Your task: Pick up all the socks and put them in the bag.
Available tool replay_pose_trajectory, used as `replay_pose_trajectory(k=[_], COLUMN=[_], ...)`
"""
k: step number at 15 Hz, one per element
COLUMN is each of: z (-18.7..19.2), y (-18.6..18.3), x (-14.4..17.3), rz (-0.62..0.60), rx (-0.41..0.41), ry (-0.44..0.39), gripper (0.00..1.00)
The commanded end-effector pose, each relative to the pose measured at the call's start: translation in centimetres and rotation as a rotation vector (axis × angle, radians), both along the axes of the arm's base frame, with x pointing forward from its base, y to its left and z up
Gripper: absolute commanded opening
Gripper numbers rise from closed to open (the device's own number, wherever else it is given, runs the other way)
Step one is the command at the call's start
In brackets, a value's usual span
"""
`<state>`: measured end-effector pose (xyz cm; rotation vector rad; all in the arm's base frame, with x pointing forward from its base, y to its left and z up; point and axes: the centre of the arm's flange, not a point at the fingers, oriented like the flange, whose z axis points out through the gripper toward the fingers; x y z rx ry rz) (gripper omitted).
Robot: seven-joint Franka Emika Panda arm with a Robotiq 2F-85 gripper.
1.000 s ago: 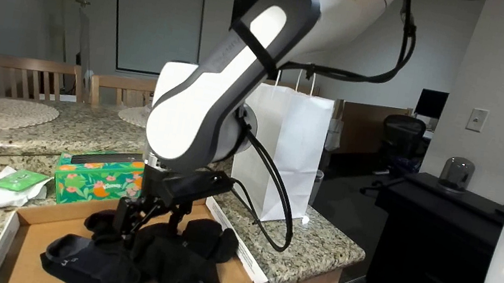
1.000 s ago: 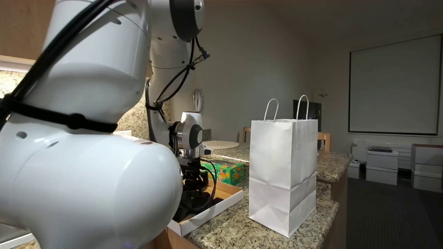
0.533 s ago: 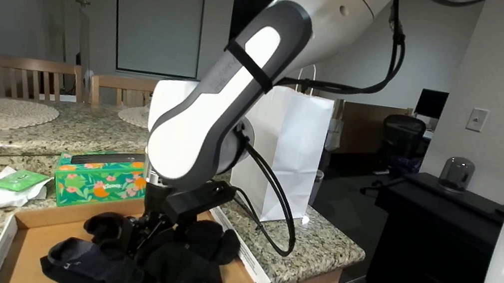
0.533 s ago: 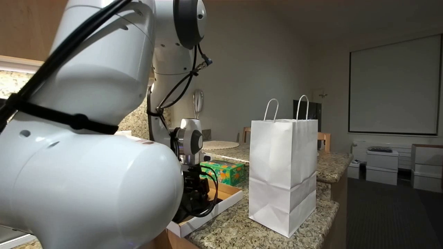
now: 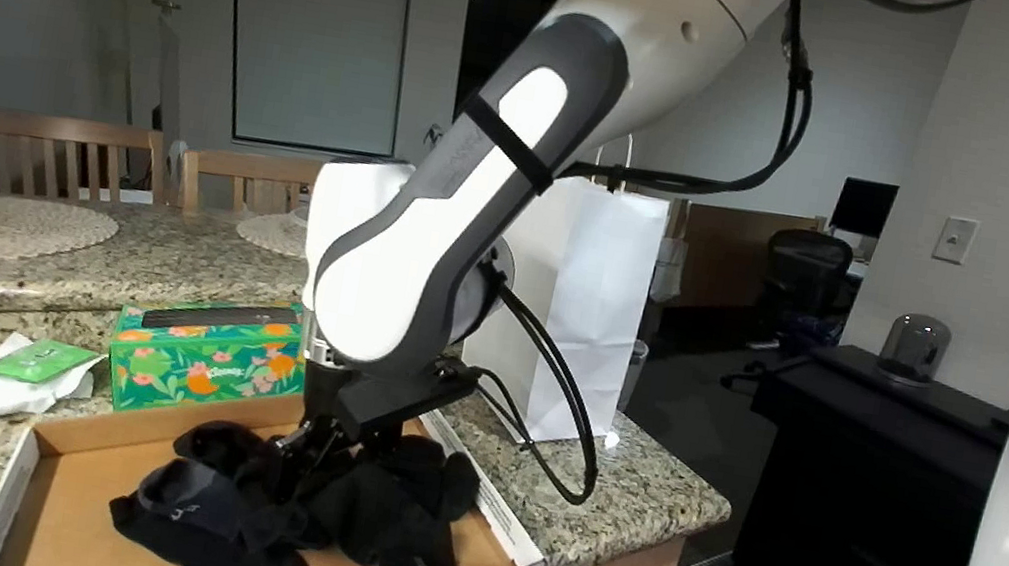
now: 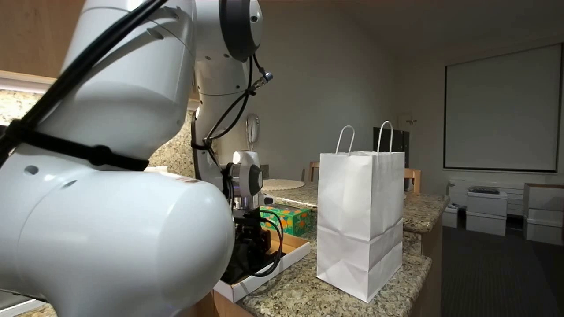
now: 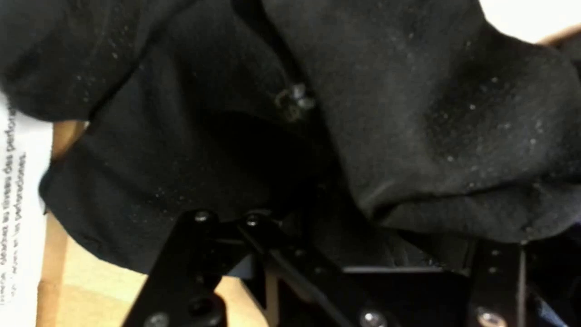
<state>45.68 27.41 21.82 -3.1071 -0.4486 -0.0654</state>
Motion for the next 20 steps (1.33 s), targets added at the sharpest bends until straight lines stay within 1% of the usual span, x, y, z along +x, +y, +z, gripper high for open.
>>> replay_pose_trajectory(k=[1, 2, 5, 7, 8, 9, 12, 14, 16, 20], z=[-0.6, -0.2, 1.5, 3.2, 4.4, 5.6, 9.7, 13.1, 17.5, 27.9], y=[0.2, 0.5, 1.2, 1.4, 1.5, 1.5, 1.6, 1.7, 1.6, 1.0], x=[-0.3, -0.4, -0.7, -0.8, -0.8, -0.8, -0.8, -0.5, -0.1, 0.5], rz=[-0.040, -0.040, -0.039, -0.033, -0.032, -0.026, -0.025, -0.027, -0.041, -0.069], rx=[-0.070, -0.084, -0.129, -0.146, -0.152, -0.148, -0.147, -0.147, -0.154, -0.168], ry=[-0.013, -0.022, -0.052, -0.050, -0.050, -0.042, -0.044, -0.048, -0.058, -0.077], gripper=[0.16, 0.12, 0.09, 0.13, 0.11, 0.13, 0.14, 0.14, 0.13, 0.13])
